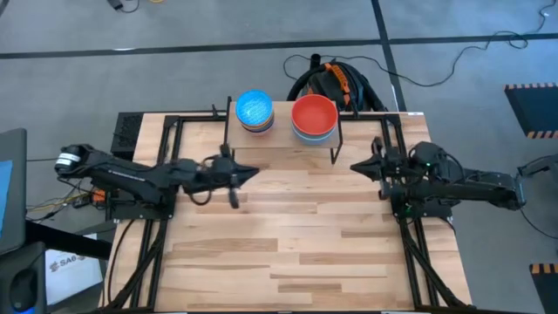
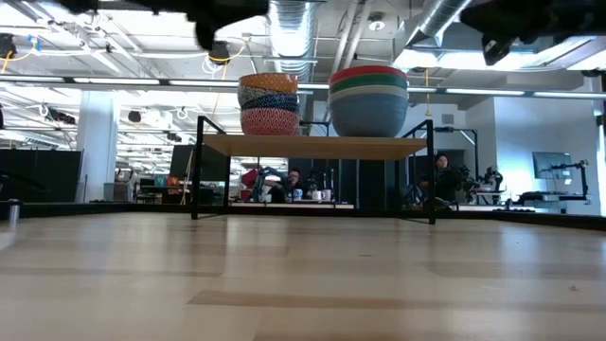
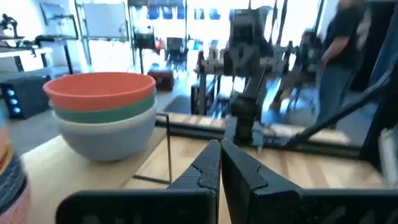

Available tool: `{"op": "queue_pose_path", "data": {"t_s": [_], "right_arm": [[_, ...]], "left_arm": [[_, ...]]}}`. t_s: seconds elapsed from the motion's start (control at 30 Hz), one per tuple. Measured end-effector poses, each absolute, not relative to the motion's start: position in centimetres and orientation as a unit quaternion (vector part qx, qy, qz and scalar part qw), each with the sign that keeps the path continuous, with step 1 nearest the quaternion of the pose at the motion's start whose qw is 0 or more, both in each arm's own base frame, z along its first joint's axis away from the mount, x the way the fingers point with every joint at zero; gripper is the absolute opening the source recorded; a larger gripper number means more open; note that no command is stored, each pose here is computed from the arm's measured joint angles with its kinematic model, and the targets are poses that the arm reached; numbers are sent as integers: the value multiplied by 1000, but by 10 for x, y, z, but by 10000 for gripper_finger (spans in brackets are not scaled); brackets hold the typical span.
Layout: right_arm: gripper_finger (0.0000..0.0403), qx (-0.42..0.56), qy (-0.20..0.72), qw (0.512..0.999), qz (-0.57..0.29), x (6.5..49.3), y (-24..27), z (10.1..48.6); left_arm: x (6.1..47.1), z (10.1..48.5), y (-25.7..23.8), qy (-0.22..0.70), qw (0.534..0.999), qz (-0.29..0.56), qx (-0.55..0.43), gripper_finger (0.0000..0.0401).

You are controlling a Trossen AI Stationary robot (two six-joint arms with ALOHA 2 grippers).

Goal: Place and stack bowls onto a shelf
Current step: Return to Home Position

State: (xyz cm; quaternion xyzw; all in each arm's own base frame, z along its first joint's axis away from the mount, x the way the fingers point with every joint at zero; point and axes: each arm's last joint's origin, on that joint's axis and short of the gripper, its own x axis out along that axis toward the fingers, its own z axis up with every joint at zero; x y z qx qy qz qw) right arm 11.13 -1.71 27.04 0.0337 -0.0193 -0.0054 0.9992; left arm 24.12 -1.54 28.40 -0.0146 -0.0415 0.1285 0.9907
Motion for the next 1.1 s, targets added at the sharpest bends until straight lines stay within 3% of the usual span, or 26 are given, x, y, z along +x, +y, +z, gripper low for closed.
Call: {"op": "queue_pose_path", "data": {"t_s": [0.13,0.3,0.53,0.8,1.1], "right_arm": [[18,36,-51,998,15,98,-13,261],[18,59,-58,995,49,90,-10,245],[19,60,-50,995,60,89,-9,223],[19,37,-85,993,75,81,-7,223],[19,35,-49,995,81,82,-7,215]], "left_arm": [[208,259,-12,-91,987,118,-53,0],[197,230,-9,-76,990,100,-64,0],[202,223,0,-69,991,113,-24,0],[165,228,9,-110,990,93,-6,0],[140,205,8,-116,987,106,-28,0]]}}
